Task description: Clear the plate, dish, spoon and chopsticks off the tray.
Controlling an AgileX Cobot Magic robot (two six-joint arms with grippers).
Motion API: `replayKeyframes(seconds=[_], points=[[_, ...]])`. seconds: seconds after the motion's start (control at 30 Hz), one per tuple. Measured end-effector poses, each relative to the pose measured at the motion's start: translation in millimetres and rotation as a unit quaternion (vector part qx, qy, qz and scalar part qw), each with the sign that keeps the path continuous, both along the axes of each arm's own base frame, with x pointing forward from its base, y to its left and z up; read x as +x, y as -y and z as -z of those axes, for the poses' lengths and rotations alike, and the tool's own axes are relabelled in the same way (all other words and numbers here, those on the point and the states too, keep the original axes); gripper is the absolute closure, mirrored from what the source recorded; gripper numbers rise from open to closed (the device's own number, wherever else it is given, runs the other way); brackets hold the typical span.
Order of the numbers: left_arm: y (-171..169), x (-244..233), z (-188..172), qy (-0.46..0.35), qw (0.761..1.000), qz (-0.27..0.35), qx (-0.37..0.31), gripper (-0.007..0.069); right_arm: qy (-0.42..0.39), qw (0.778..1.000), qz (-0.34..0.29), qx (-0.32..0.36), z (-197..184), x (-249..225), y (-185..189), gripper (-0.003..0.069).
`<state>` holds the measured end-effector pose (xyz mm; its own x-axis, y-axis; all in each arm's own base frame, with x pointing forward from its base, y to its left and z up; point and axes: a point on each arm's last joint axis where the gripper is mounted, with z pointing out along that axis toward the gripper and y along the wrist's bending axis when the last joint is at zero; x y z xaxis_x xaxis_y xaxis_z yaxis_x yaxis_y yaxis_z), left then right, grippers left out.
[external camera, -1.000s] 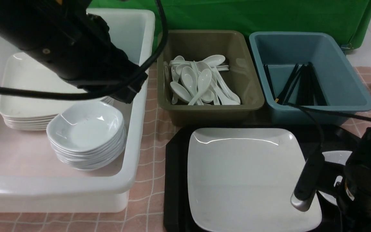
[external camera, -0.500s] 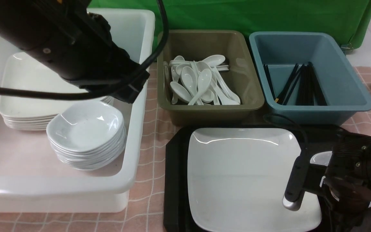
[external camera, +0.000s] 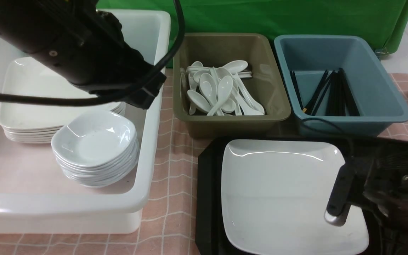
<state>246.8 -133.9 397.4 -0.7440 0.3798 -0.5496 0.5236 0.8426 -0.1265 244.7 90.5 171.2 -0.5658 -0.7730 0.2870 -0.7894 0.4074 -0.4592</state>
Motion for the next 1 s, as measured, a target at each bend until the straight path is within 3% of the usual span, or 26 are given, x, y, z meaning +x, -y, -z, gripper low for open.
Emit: replayKeyframes(seconds=[0.3,0.43,0.6,0.7,0.8,0.83,0.9,1.0], points=[[-5,5,-1,0.030,0.999,-0.010,0.030,0.0619,0.141,0.980,0.038,0.136,-103,1,-7,0.0578],[-22,7,-18,0.063,0.994,-0.053,0.070,0.0619,0.172,0.947,0.024,0.272,-167,-9,-21,0.0578],[-70,7,-51,0.101,0.983,-0.142,0.060,0.0619,0.114,0.883,-0.056,0.452,-217,-18,-62,0.0578],[-99,5,-56,0.102,0.974,-0.196,0.051,0.0619,0.090,0.859,-0.101,0.493,-227,-17,-87,0.0578],[-147,0,-61,0.093,0.957,-0.274,0.007,0.0619,0.067,0.835,-0.183,0.514,-227,-10,-143,0.0578],[-148,0,-62,0.093,0.957,-0.276,-0.002,0.0619,0.065,0.833,-0.191,0.515,-226,-11,-148,0.0578],[-178,-5,-65,0.090,0.938,-0.330,-0.054,0.0619,0.062,0.818,-0.244,0.518,-217,-3,-192,0.0578],[-196,-10,-69,0.094,0.922,-0.360,-0.111,0.0619,0.064,0.802,-0.298,0.514,-197,5,-239,0.0578]])
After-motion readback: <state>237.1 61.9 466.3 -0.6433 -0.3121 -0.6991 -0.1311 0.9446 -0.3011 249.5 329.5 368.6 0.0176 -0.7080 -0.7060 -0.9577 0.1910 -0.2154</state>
